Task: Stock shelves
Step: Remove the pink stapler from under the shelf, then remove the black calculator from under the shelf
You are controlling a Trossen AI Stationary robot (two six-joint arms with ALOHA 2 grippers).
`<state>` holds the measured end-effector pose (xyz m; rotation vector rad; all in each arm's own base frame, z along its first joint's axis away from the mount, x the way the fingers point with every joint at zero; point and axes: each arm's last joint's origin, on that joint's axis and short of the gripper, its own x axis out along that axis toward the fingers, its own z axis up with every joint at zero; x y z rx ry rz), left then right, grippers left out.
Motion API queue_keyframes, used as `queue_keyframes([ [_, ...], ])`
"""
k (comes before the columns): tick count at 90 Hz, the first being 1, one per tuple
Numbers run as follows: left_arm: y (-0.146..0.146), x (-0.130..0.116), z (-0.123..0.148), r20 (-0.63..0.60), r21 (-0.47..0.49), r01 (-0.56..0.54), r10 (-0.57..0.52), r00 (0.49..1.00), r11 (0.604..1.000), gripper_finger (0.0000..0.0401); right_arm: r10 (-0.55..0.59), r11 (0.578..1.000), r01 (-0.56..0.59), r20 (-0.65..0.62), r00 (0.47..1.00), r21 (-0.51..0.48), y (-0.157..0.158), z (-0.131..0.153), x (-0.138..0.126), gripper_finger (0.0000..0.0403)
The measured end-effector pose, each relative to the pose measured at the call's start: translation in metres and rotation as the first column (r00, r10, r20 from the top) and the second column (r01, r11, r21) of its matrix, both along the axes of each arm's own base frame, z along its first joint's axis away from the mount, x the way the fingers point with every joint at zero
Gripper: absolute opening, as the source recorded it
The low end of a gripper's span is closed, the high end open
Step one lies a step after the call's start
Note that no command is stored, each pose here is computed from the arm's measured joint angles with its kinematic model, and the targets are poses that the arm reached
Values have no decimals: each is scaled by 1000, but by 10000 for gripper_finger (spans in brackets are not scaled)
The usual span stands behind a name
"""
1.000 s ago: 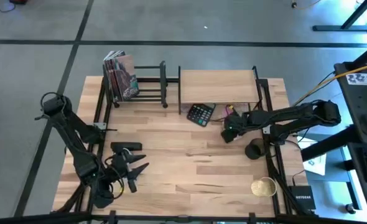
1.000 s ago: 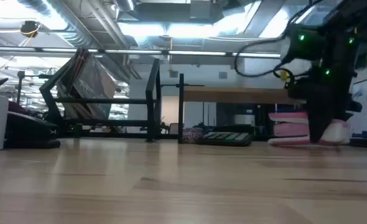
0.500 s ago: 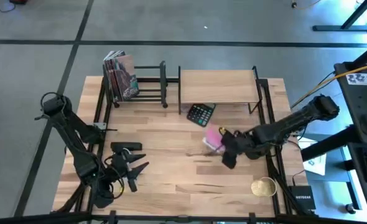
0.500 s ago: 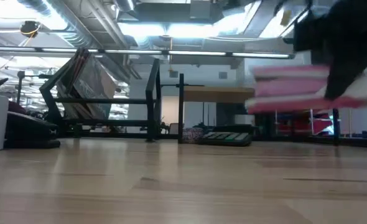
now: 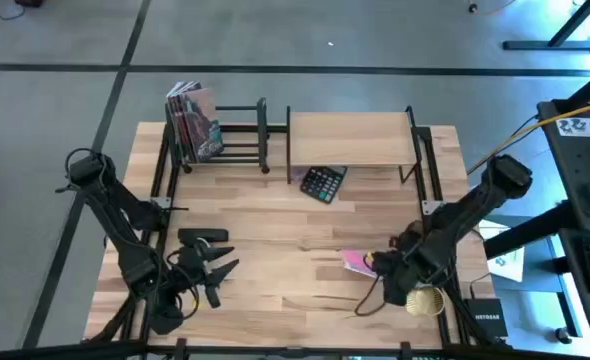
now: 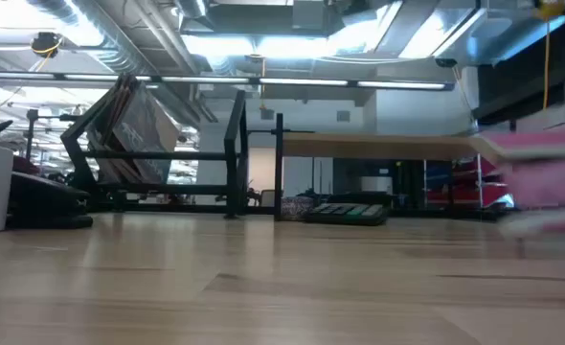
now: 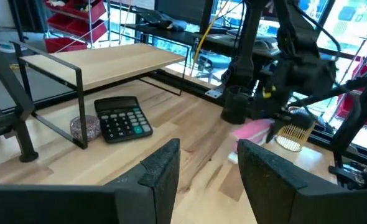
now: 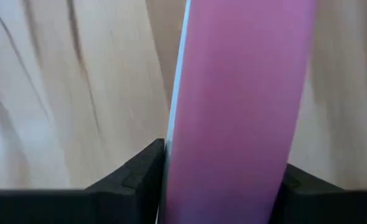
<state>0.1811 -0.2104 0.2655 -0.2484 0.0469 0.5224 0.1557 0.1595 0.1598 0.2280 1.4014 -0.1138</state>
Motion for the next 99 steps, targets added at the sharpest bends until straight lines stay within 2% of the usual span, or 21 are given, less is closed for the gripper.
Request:
queue_keyframes([
  [8,1,1,0,0,0,-3,3,1000,1000,143,13,1000,-13,-52,999,-4,4,-4,-6,157],
  [33,4,5,0,-8,0,-15,15,1000,1000,143,51,998,-54,-104,993,-26,6,-5,-15,178],
  [42,4,5,0,-10,0,-16,16,1000,1000,143,69,998,-70,-133,989,-2,7,-5,-16,185],
  [59,5,6,0,-11,2,-19,19,1000,1000,143,46,998,-34,-242,969,54,1,-5,-14,194],
  [69,6,7,0,-11,2,-24,24,1000,1000,143,17,999,-9,-286,958,31,-5,4,-9,194],
  [83,8,9,0,-14,2,-32,32,999,999,143,37,996,-54,-225,974,-70,-7,33,5,194],
  [99,8,9,0,-18,8,-31,32,999,999,143,89,973,-93,-29,996,-213,-2,68,20,195],
])
